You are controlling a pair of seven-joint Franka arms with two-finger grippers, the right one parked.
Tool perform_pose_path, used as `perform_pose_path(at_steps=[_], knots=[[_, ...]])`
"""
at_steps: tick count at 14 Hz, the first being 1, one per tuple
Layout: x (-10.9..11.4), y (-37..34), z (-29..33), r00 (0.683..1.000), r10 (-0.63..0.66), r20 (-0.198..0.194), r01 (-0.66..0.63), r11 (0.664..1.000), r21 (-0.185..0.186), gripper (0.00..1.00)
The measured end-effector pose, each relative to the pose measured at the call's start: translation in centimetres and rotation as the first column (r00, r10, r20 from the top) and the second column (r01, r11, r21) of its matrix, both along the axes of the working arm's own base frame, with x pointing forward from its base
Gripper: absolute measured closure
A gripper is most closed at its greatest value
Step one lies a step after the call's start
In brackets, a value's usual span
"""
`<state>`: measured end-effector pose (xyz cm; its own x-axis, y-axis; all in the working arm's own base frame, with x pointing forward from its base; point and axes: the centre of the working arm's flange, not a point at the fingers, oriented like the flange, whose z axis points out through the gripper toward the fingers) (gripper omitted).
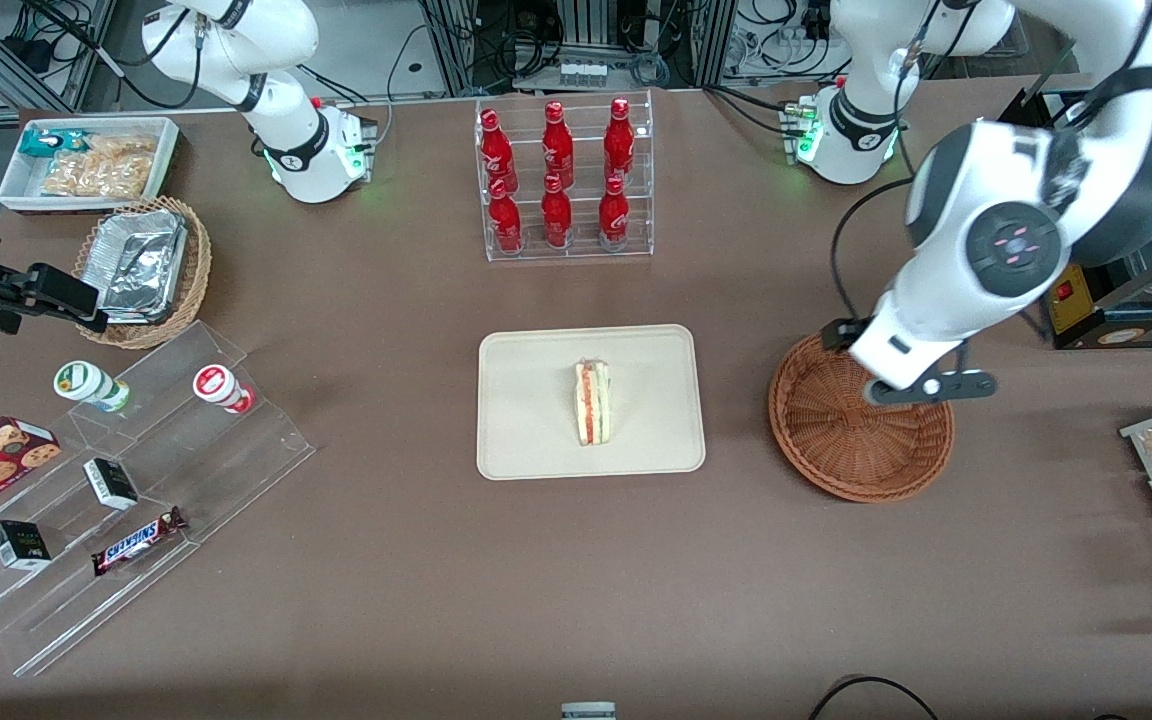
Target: Place sandwich from basket to tray
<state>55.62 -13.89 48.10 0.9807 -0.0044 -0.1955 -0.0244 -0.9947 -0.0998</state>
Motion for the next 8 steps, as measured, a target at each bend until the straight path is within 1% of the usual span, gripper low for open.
perform_pose_path(at_steps=[2, 4, 8], knots=[[-0.7, 2.8, 2.6, 0.998, -0.065, -0.001, 0.065, 0.998, -0.027, 0.0], [-1.0, 4.7, 4.5, 0.994, -0.105, 0.022, 0.106, 0.993, -0.042, 0.0], [-1.4, 7.8, 7.7, 0.991, -0.111, 0.071, 0.114, 0.992, -0.047, 0.0]])
